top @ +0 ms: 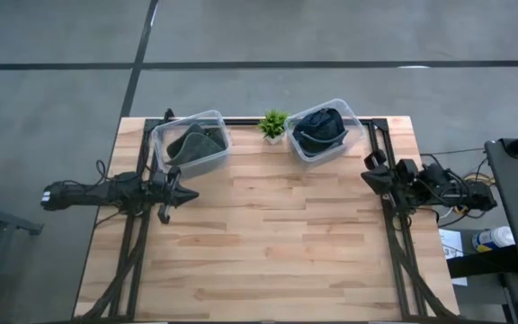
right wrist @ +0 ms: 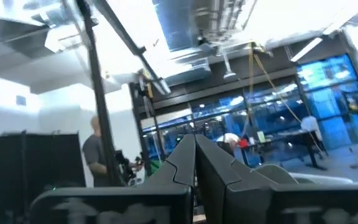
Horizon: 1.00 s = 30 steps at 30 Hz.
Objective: Pick & Place hat
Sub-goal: Return to Home Position
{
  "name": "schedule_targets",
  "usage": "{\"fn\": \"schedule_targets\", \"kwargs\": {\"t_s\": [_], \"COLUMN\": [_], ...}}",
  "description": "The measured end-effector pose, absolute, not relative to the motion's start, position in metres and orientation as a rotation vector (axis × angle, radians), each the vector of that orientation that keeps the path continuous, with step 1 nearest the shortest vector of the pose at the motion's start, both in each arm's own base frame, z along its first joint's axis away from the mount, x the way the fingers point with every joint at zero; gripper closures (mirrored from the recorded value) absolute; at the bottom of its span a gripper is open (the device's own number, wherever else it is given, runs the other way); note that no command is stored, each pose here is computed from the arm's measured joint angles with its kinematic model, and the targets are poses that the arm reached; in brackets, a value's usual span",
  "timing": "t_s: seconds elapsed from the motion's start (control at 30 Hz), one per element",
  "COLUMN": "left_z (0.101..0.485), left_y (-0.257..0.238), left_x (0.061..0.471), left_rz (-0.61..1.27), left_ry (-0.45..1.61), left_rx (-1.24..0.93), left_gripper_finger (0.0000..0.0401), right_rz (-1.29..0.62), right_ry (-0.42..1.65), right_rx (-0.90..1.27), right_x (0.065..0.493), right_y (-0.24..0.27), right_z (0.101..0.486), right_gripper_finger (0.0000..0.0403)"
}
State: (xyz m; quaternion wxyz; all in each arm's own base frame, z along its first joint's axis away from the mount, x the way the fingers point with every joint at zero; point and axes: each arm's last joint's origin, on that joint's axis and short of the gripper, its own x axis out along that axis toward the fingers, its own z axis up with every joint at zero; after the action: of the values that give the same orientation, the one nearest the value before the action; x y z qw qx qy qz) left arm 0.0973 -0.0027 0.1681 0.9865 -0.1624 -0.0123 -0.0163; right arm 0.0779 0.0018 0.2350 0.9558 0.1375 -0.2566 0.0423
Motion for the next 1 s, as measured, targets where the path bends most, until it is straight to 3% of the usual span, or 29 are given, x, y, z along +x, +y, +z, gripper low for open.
{"fn": "schedule_targets", "kwargs": {"t_s": [0.5, 0.77, 1.0], "left_z": [0.167, 0.167, 0.167], "left_y": [-0.003, -0.003, -0.003], "left_x": [0.098, 0.098, 0.098], "left_rz": [-0.031, -0.031, -0.031], "left_ry": [-0.008, -0.008, -0.007], "left_rx": [-0.326, -0.326, -0.326], "left_gripper_finger": [0.0401, 0.0401, 0.0401], "right_rz": [0.060, 0.053, 0.067], "right_ry": [-0.535, -0.202, -0.037], "right_rx": [0.126, 0.206, 0.211], "right_x": [0.084, 0.095, 0.097], "right_y": [0.002, 0.003, 0.004], "right_z": [0.215, 0.185, 0.170], "right_gripper_finger": [0.0394, 0.0394, 0.0394]}}
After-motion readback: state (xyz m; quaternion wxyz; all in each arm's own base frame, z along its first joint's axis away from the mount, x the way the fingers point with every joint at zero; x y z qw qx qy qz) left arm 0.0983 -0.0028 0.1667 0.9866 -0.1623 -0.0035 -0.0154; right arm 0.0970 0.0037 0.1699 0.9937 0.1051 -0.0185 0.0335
